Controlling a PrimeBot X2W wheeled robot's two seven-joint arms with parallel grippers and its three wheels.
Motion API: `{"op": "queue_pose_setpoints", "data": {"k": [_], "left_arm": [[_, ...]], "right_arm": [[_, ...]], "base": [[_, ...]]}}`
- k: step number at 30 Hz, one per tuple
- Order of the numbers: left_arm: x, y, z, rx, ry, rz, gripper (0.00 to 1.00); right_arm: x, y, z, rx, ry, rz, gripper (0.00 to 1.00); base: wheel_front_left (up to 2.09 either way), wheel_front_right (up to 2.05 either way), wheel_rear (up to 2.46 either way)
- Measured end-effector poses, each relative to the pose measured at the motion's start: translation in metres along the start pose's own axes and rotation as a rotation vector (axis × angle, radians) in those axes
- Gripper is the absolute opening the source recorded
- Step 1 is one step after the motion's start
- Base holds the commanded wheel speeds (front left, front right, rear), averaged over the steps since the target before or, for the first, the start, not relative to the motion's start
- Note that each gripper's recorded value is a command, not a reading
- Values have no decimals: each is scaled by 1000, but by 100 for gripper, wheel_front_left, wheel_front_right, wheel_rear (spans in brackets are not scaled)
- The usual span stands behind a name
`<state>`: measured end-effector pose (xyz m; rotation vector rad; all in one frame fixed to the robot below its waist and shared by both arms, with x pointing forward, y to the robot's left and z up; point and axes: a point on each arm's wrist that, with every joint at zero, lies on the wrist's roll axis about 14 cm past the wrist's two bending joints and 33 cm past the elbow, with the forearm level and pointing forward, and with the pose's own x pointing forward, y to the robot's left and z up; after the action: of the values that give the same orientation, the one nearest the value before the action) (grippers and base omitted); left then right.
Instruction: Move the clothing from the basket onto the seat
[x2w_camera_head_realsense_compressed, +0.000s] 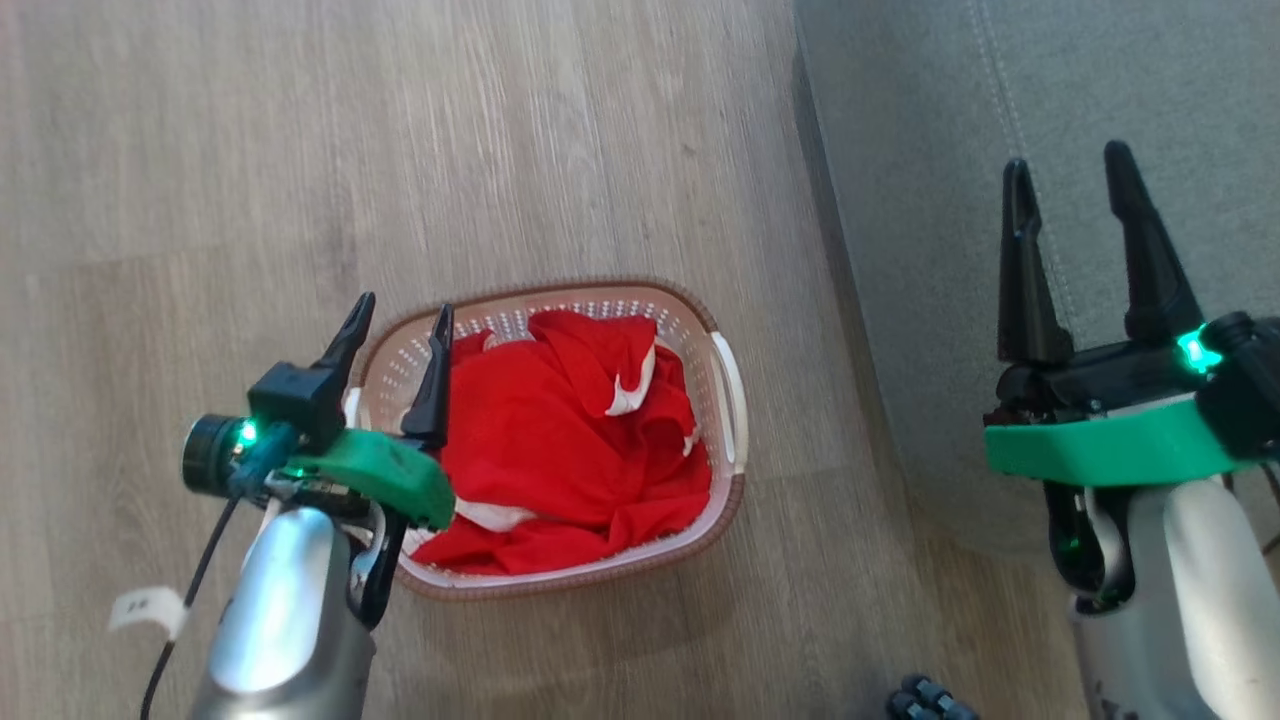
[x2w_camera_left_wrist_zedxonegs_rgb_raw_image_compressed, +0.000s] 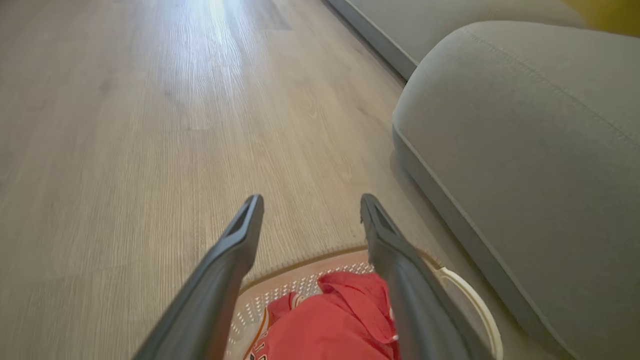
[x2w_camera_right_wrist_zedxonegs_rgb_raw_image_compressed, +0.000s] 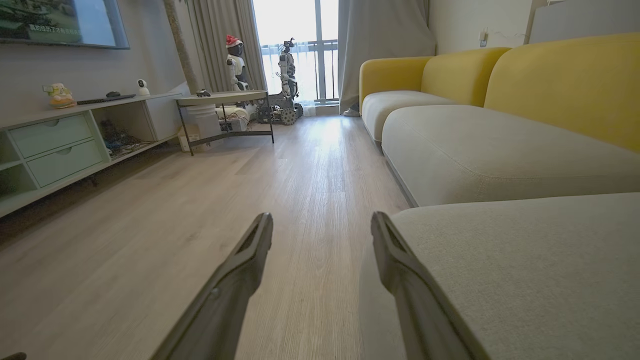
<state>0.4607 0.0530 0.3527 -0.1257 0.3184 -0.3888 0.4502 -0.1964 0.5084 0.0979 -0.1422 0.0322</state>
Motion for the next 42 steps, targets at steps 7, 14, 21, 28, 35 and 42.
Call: {"op": "queue_pose_setpoints", "data": {"k": [7,14,21,28,35,42], "left_arm": [[15,-7,-68,-7,216,-47,100],[33,-12,-114,-4,387,-93,100],[44,-15,-160,-11,560,-126,100],[42,-15,-207,8,757,-161,100],[26,-24,-247,59,931,-234,100],[8,-15,-278,172,1098,-290,100]], "right_arm": [[9,-8,-14,-15,21,-14,100],[21,-13,-29,-29,38,-20,100],[34,-18,-51,-43,63,-19,100],[40,-23,-72,-55,93,-24,100],[46,-28,-88,-60,112,-25,100],[43,-33,-105,-59,149,-36,100]], "base": [[0,0,0],[0,0,0],[0,0,0],[0,0,0],[0,0,0],[0,0,0]]}}
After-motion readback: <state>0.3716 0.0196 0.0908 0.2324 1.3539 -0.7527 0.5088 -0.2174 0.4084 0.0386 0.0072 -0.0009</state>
